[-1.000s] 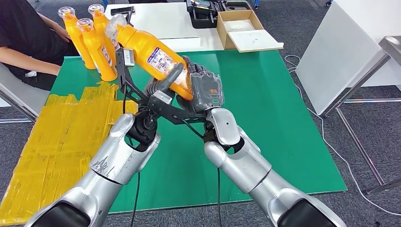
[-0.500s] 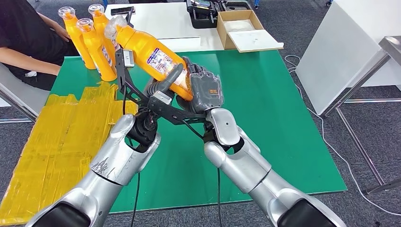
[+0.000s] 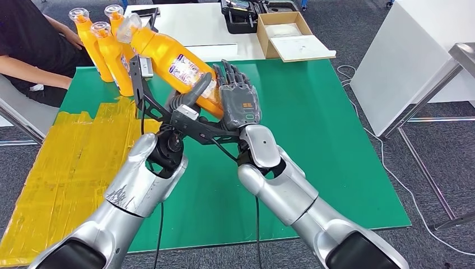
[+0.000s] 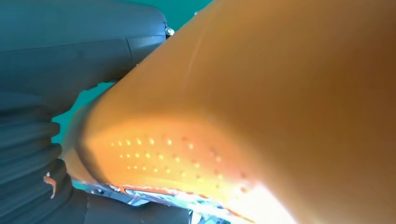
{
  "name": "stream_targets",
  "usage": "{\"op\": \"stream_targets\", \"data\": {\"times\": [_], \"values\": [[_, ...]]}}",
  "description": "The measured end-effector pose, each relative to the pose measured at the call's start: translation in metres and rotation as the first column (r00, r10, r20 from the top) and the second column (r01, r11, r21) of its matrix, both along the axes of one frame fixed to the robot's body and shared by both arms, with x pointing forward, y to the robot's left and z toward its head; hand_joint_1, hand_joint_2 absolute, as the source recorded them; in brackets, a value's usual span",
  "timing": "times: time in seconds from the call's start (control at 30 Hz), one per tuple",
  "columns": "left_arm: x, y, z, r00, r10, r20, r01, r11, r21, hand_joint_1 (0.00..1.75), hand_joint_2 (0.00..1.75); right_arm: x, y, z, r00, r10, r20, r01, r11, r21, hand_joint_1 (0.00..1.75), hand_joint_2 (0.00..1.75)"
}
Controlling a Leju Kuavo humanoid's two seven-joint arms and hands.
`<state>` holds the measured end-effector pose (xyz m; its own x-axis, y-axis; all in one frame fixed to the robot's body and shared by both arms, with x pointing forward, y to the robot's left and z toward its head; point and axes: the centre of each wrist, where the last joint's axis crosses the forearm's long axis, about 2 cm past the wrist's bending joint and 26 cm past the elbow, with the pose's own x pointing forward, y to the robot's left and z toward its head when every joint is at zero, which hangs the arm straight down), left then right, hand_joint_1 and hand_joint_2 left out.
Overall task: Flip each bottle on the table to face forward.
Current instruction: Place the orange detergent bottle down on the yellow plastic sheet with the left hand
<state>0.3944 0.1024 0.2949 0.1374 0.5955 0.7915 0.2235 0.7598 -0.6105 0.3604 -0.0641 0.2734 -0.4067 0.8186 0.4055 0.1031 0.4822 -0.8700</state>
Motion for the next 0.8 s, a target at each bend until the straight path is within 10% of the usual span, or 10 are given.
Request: {"op": "stream_targets", "data": {"times": [0.8], "values": [[0.0079, 0.0086, 0.0001, 0.996, 0.087, 0.020, -0.087, 0.995, 0.045, 1.75, 1.75, -0.0044, -0.0024, -0.0055, 1.000, 0.016, -0.006, -0.016, 1.000, -0.002, 0.00, 0.00]]}}
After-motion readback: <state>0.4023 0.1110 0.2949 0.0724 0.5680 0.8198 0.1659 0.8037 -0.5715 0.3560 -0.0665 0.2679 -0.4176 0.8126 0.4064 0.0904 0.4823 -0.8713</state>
